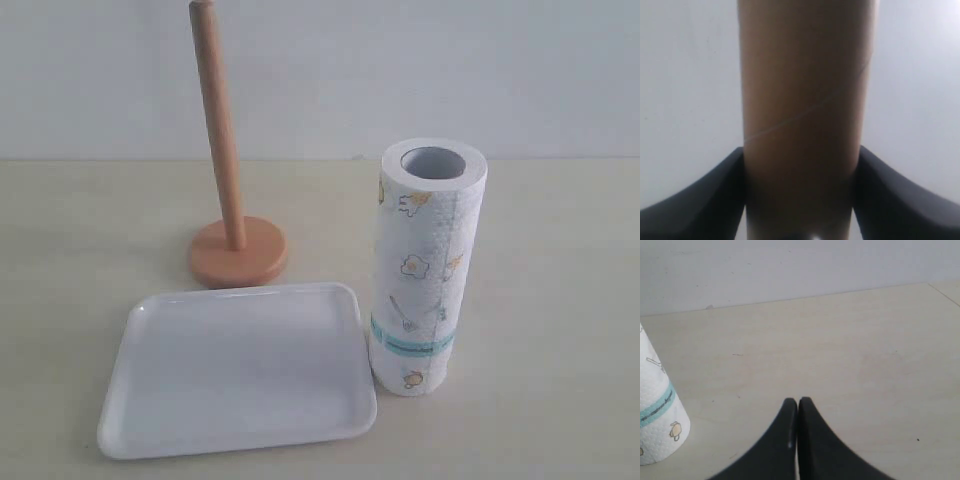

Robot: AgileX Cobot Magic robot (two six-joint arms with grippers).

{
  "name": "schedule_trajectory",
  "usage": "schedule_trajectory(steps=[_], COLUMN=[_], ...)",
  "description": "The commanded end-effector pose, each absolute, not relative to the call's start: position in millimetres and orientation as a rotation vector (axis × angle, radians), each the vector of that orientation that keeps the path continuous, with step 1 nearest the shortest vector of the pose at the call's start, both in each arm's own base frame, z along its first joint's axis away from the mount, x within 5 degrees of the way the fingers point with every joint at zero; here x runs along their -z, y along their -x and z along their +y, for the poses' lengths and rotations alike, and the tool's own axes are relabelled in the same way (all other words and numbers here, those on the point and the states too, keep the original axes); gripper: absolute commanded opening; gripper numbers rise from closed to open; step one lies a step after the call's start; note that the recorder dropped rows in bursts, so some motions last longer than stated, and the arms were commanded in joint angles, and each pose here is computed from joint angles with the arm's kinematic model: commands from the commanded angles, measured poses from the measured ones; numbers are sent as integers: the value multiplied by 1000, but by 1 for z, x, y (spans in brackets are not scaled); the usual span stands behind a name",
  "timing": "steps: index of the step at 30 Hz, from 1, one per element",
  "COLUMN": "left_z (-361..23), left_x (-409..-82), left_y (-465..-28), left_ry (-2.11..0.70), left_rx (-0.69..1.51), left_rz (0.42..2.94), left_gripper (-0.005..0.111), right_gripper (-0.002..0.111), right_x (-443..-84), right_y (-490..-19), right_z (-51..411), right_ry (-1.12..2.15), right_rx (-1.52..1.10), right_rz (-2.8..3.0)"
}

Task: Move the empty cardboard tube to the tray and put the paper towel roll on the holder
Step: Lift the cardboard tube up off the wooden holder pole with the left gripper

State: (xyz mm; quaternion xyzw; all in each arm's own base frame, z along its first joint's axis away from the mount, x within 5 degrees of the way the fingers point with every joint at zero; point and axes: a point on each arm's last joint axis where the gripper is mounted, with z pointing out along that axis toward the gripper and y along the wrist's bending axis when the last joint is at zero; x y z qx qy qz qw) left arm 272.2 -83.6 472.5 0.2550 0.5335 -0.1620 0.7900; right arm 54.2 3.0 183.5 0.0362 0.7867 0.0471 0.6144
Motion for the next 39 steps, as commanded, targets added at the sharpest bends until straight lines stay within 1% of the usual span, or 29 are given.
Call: schedule_trajectory(steps=[1,2,4,5,7,8,11,12,16,19,24,27,29,31,35,39], left_z=[-75,-74,-75,-75,-79,-85,-93,-95,-97,-96,-96,-96,-95,-93,-92,-90], left_x=[-490,-491,-494,-495,-491,-488,-479,-470,-436,-409,-382,-356,-344,-342,-346,-352], left_y=[-232,-225,-199,-193,-183,-177,-169,-169,-176,-181,-183,-182,-182,-184,-187,-191], left_ry=[-593,-617,-663,-678,-720,-740,-801,-826,-816,-815,-802,-787,-786,-711,-648,-527], left_rx=[237,223,291,292,384,532,698,736,792,775,785,818,813,823,827,852], left_rz=[1242,1258,1249,1237,1245,1282,1333,1357,1466,1528,1603,1684,1705,1710,1690,1556], left_gripper=[4,4,4,4,4,4,4,4,4,4,4,4,4,4,4,4], right_gripper=[0,0,0,0,0,0,0,0,0,0,0,0,0,0,0,0], right_x=[-184,-184,-184,-184,-184,-184,-184,-184,-184,-184,-184,-184,-184,-184,-184,-184], right_y=[-54,-54,-54,-54,-54,-54,-54,-54,-54,-54,-54,-54,-54,-54,-54,-54], right_z=[3,3,3,3,3,3,3,3,3,3,3,3,3,3,3,3], right_ry=[-88,-88,-88,-88,-88,-88,-88,-88,-88,-88,-88,-88,-88,-88,-88,-88], right_rx=[-106,-106,-106,-106,-106,-106,-106,-106,-106,-106,-106,-106,-106,-106,-106,-106], right_rz=[1802,1802,1802,1802,1802,1802,1802,1802,1802,1802,1802,1802,1804,1804,1804,1804])
